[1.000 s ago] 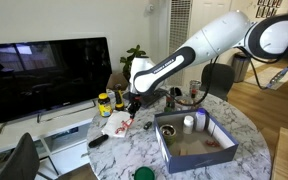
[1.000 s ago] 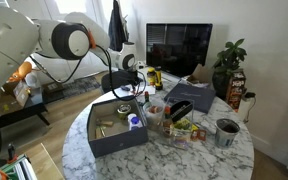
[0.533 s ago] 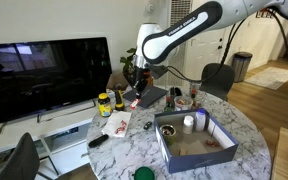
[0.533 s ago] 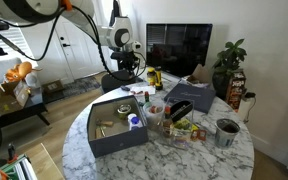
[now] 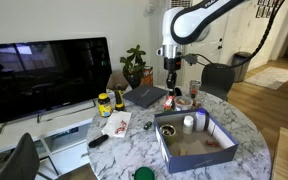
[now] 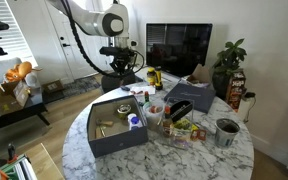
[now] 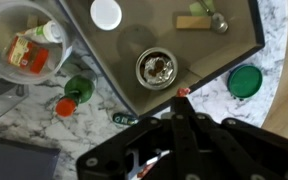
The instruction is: Pick up an orange sachet from the left side of the table and put it in the box
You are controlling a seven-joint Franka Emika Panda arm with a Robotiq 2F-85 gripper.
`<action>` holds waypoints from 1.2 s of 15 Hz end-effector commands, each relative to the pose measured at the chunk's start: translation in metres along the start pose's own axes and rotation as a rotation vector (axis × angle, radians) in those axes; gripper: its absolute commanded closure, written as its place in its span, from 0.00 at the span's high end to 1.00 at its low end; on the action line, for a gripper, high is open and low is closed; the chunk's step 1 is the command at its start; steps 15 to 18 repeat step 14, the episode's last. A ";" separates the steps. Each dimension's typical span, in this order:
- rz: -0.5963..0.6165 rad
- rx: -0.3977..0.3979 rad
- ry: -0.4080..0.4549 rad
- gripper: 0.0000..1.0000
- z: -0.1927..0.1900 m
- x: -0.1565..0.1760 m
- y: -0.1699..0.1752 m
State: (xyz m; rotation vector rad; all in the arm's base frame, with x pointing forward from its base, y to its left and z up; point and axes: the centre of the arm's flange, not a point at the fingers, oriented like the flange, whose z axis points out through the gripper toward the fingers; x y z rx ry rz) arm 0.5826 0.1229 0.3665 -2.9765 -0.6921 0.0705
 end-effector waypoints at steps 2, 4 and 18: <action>-0.076 0.095 -0.053 0.00 0.025 -0.083 -0.023; -0.078 0.120 -0.080 0.04 0.034 -0.099 -0.028; -0.026 0.310 0.160 0.58 0.009 -0.085 -0.019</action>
